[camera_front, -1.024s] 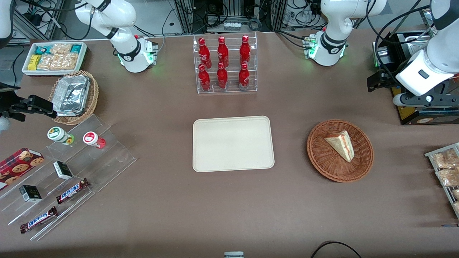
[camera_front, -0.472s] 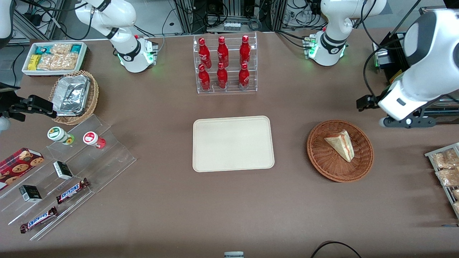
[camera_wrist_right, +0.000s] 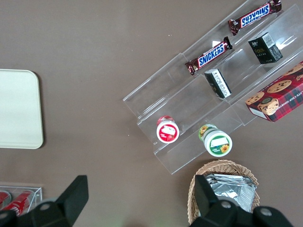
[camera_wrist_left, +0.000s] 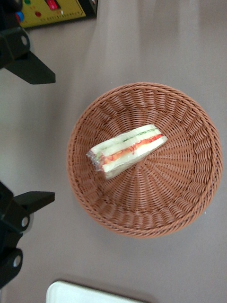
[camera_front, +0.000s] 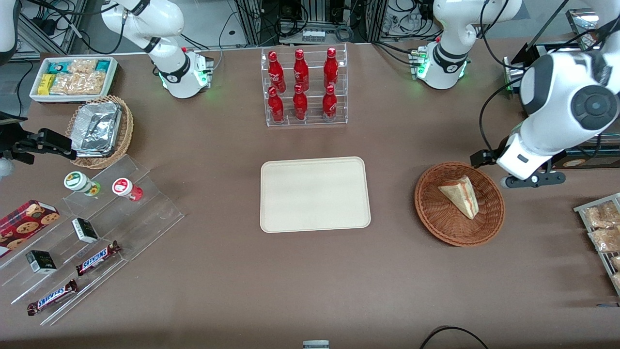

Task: Place sandwich from basket to tray
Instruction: 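Move the open left gripper over the wrapped sandwich in the wicker basket, then lower the left gripper and close it on the sandwich's crust edge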

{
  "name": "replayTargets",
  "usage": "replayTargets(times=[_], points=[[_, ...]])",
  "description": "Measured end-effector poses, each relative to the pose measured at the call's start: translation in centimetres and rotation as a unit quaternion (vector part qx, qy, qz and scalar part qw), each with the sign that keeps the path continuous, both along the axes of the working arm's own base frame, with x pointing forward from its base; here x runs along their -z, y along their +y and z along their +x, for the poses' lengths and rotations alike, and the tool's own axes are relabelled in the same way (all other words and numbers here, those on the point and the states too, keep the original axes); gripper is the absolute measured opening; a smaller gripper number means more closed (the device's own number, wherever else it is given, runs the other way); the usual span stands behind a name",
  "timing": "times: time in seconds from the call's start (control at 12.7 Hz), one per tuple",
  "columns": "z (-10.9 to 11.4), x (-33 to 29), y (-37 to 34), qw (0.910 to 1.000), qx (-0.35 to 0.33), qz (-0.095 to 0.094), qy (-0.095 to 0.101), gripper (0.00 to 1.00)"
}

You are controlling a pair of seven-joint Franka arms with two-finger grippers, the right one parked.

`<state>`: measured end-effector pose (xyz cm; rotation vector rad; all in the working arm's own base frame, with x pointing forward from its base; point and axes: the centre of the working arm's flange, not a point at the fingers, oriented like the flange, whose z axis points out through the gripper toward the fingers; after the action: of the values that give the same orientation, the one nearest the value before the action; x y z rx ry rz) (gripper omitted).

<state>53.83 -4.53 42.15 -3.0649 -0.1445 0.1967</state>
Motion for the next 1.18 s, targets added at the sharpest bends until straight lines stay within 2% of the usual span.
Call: replayTargets(times=[0.39, 0.63, 0.87, 1.18], points=[[-1.4, 5.0, 0.2, 0.9945, -0.101, 0.007, -0.025, 1.00], [-1.0, 6.3, 0.1, 0.9783, -0.202, 0.013, -0.043, 1.00], [-0.2, 7.7, -0.1, 0.9607, -0.270, 0.012, -0.061, 1.00], [0.4, 10.0, -0.2, 0.9519, -0.299, 0.010, -0.067, 1.00]])
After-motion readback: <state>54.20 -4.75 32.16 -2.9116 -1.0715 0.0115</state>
